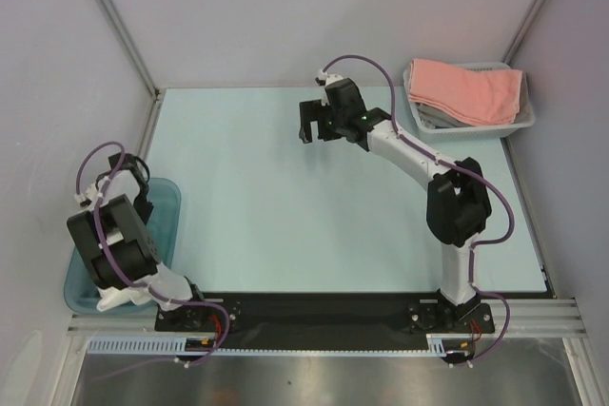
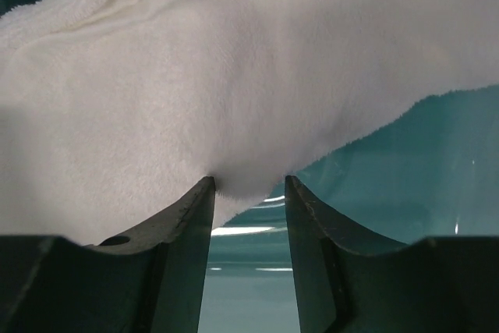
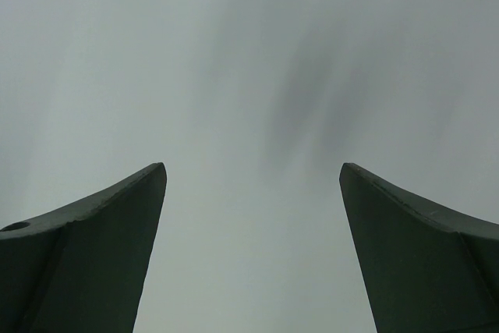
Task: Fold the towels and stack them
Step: Grab crumpled towel, then move the towel to the center of the board
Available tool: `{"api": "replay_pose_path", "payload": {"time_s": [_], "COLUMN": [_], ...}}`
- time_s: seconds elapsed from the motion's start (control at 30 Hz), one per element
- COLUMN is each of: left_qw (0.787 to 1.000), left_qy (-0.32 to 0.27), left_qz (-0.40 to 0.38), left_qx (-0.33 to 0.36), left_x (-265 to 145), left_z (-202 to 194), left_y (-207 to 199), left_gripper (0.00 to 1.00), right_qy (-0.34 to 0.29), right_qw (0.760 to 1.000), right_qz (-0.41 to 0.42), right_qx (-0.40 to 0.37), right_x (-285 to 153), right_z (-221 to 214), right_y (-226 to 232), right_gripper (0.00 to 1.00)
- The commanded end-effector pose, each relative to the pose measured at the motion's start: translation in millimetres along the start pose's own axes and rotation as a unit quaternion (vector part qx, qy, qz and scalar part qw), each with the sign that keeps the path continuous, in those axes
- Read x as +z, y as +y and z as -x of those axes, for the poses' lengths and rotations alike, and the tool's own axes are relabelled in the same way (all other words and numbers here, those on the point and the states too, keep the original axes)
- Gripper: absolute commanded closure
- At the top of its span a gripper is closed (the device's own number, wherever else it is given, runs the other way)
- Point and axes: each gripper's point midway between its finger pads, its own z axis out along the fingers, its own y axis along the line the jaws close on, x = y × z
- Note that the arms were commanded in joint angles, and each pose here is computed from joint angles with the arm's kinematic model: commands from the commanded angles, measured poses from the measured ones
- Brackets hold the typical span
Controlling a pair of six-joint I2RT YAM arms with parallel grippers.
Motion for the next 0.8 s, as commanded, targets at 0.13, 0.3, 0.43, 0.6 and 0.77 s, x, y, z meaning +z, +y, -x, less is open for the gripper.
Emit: {"api": "replay_pose_path", "payload": {"time_s": [0.13,0.3,0.43,0.6,0.77], "left_qw": [0.999,1.000,0.996,0.976,0.947], "left_qy": [-0.023,-0.025,-0.065,-0.149,-0.216], "left_qz": [0.016,-0.014,-0.068,-0.160,-0.237], "left_qx": [-0.026,-0.005,-0.010,-0.011,-0.007], "left_x": [17,8,-34,-115,-193], "left_z": [26,36,72,119,148], "left_y": [-5,-16,-26,-30,-33], "left_gripper": [0.56,1.00,1.00,1.00,1.00], "right_qy": [-0.041,-0.043,-0.052,-0.058,-0.063], "right_qw": [0.999,0.999,0.998,0.998,0.997], "right_qz": [0.021,0.021,0.026,0.037,0.040], "right_qx": [-0.005,-0.006,-0.007,-0.010,-0.014], "right_x": [-14,-17,-22,-24,-25], "right_z": [21,22,27,29,33], "right_y": [12,13,16,26,30], "right_gripper": [0.02,0.03,0.03,0.04,0.04]}}
